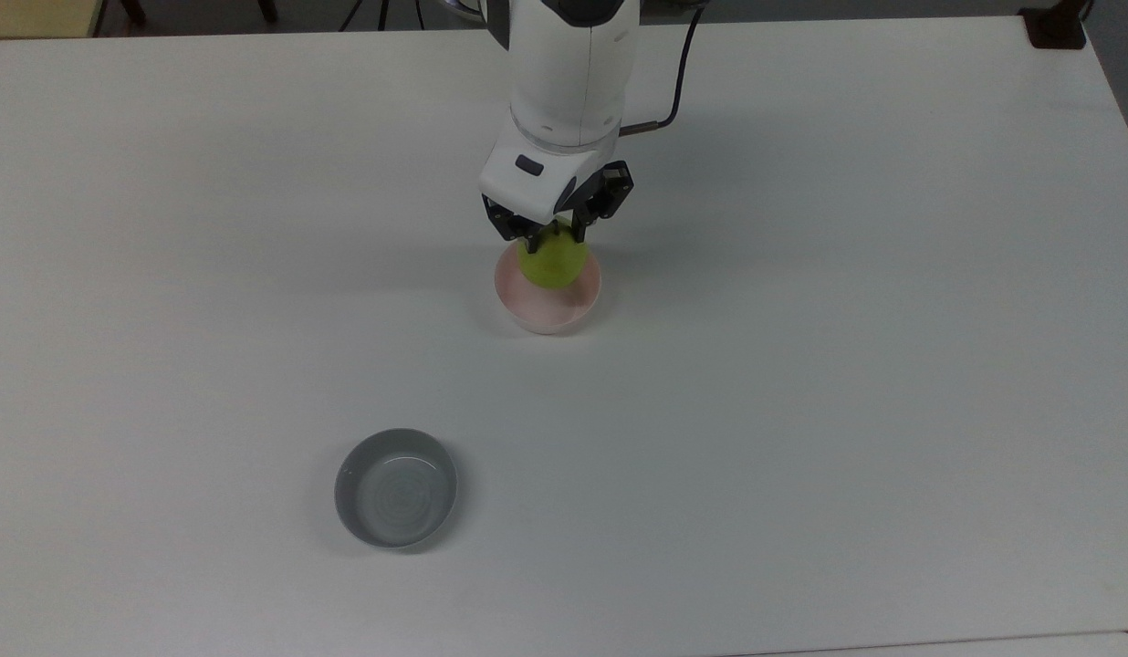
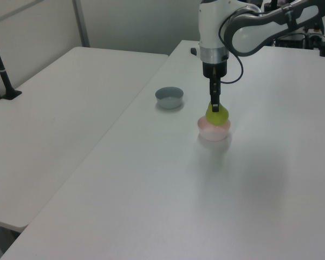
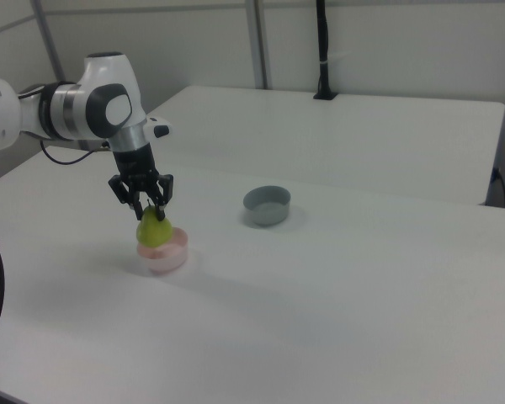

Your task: Place the pear in the bowl

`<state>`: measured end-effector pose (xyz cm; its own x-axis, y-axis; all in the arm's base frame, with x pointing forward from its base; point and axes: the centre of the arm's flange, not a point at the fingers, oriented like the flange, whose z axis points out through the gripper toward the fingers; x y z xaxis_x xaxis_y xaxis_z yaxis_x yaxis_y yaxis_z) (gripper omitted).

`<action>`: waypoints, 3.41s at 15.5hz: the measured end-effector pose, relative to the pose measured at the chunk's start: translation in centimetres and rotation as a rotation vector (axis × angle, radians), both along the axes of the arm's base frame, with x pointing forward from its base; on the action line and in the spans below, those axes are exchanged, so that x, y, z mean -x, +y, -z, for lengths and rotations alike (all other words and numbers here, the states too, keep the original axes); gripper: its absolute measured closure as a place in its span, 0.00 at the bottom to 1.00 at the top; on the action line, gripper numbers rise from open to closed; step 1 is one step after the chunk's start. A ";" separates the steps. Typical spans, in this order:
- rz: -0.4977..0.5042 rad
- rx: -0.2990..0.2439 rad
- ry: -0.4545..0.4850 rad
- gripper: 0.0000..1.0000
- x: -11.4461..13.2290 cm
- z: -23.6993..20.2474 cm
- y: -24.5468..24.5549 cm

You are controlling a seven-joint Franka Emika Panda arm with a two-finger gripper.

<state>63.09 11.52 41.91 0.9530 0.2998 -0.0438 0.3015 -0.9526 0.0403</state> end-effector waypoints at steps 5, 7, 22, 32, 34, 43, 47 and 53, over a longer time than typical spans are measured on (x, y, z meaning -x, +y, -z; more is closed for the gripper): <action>-0.003 -0.007 -0.023 0.51 -0.1 1.0 0.1; -0.004 -0.009 -0.030 0.51 -0.2 1.5 0.2; -0.005 0.006 -0.022 0.35 -0.9 4.1 -0.4; 0.037 0.024 -0.010 0.00 0.1 -2.4 -1.2; 0.108 0.031 -0.029 0.00 0.2 -6.1 -2.6; 0.287 0.016 -0.093 0.00 5.0 -17.8 -8.8; 0.327 -0.019 -0.042 0.00 6.0 -18.4 -10.2; 0.331 -0.020 -0.037 0.00 6.2 -18.5 -10.5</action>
<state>56.94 1.04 60.44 0.9996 -0.0262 -0.0042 -0.0261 -0.9993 0.0263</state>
